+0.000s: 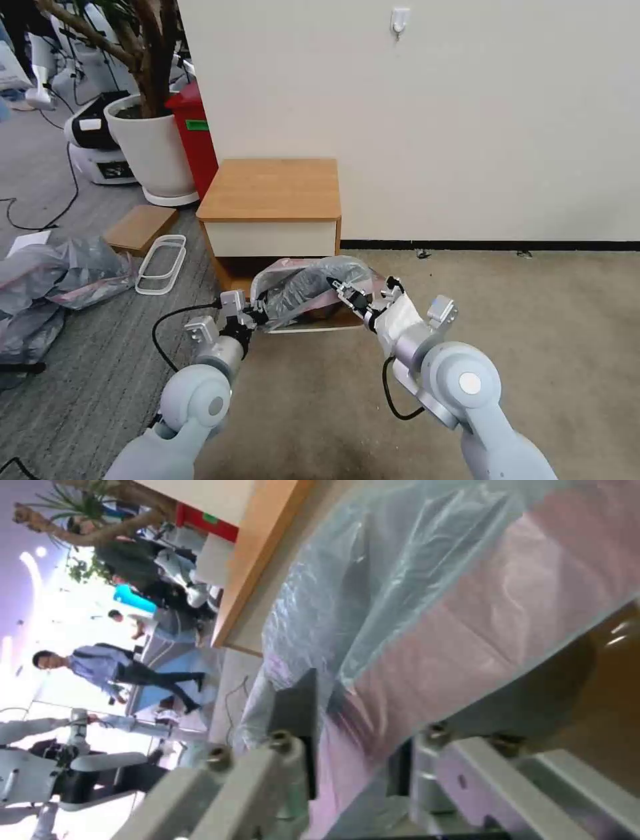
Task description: Pick up the garbage bag from the table and place it over the trash can.
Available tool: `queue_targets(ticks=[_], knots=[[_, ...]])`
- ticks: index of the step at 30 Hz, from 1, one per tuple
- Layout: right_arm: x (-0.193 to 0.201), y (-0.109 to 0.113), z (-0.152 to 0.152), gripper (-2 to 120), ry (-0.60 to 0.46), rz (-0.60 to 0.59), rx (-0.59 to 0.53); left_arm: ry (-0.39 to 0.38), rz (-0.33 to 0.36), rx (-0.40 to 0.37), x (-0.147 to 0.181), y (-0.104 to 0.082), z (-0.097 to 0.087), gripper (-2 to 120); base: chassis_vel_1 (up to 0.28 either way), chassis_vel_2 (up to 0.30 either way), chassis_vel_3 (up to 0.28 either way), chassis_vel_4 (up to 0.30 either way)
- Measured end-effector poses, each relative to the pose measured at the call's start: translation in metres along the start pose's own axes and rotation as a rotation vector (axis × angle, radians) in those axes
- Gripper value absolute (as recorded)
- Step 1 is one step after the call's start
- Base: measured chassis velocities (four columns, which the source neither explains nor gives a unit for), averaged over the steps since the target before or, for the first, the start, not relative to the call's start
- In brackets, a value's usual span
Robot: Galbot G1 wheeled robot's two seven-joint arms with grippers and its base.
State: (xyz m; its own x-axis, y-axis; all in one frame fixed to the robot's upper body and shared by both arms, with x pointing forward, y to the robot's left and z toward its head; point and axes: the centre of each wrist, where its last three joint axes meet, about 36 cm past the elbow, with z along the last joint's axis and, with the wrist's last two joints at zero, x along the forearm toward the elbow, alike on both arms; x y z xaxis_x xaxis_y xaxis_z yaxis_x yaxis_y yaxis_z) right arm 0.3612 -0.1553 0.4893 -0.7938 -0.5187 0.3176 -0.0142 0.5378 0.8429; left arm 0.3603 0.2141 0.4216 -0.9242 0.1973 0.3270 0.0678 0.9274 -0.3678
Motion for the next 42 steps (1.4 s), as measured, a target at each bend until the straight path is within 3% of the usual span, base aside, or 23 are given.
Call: queue_targets(ticks=[6, 23, 32, 42], knots=[[-0.001, -0.001, 0.005, 0, -0.009, -0.007, 0.007, -0.001, 0.003, 0.012, -0.002, -0.003, 0.001, 1, 0.0, 0.0, 0.0, 0.0], [0.019, -0.005, 0.011, 0, -0.053, -0.036, 0.034, -0.004, -0.032, 0.067, -0.007, -0.002, -0.002, 1, 0.0, 0.0, 0.0, 0.0], [0.033, -0.006, 0.013, 0, -0.066, -0.032, 0.029, 0.009, -0.064, 0.162, -0.011, -0.005, -0.006, 1, 0.0, 0.0, 0.0, 0.0], [0.042, -0.025, 0.02, 0, -0.089, 0.021, 0.038, 0.026, -0.085, 0.252, -0.007, -0.006, -0.017, 1, 0.0, 0.0, 0.0, 0.0]])
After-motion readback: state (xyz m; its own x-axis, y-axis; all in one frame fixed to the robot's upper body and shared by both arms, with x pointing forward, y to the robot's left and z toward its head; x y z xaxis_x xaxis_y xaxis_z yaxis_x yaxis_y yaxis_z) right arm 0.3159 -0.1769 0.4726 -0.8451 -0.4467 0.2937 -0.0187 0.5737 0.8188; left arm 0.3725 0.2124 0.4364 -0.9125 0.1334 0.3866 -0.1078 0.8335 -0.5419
